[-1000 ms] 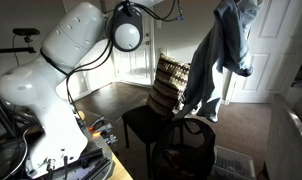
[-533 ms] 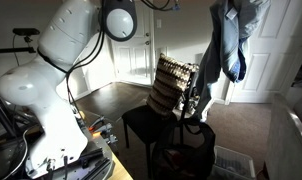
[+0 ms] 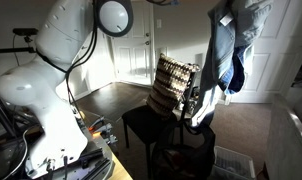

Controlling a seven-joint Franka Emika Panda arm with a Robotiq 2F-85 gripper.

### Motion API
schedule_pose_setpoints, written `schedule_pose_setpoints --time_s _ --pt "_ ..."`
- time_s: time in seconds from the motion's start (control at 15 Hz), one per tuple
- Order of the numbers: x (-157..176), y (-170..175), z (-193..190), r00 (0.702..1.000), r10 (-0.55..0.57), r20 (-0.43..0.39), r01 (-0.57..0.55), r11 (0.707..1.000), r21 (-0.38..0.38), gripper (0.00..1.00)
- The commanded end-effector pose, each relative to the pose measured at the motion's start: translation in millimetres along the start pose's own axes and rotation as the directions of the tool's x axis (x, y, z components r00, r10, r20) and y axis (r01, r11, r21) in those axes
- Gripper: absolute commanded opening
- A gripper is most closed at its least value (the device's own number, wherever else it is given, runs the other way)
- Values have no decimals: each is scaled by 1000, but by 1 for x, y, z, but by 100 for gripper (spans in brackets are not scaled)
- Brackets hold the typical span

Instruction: Put the jean trousers into the washing basket

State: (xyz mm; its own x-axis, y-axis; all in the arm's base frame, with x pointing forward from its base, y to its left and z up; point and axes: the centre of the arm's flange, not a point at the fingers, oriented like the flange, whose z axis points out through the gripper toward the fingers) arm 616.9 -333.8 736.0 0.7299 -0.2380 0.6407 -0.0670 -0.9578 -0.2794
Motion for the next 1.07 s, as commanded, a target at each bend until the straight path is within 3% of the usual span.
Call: schedule_pose_setpoints --time_s 0.0,0.33,0.4,1.0 --pt "-72 2 -30 1000 -12 -18 12 1000 -18 0" --pt "-85 35 -43 999 -4 45 7 998 -70 0" --pt "-17 50 -25 999 34 37 -32 998 -46 0" --pt "-21 57 -13 997 43 61 -41 998 -39 2"
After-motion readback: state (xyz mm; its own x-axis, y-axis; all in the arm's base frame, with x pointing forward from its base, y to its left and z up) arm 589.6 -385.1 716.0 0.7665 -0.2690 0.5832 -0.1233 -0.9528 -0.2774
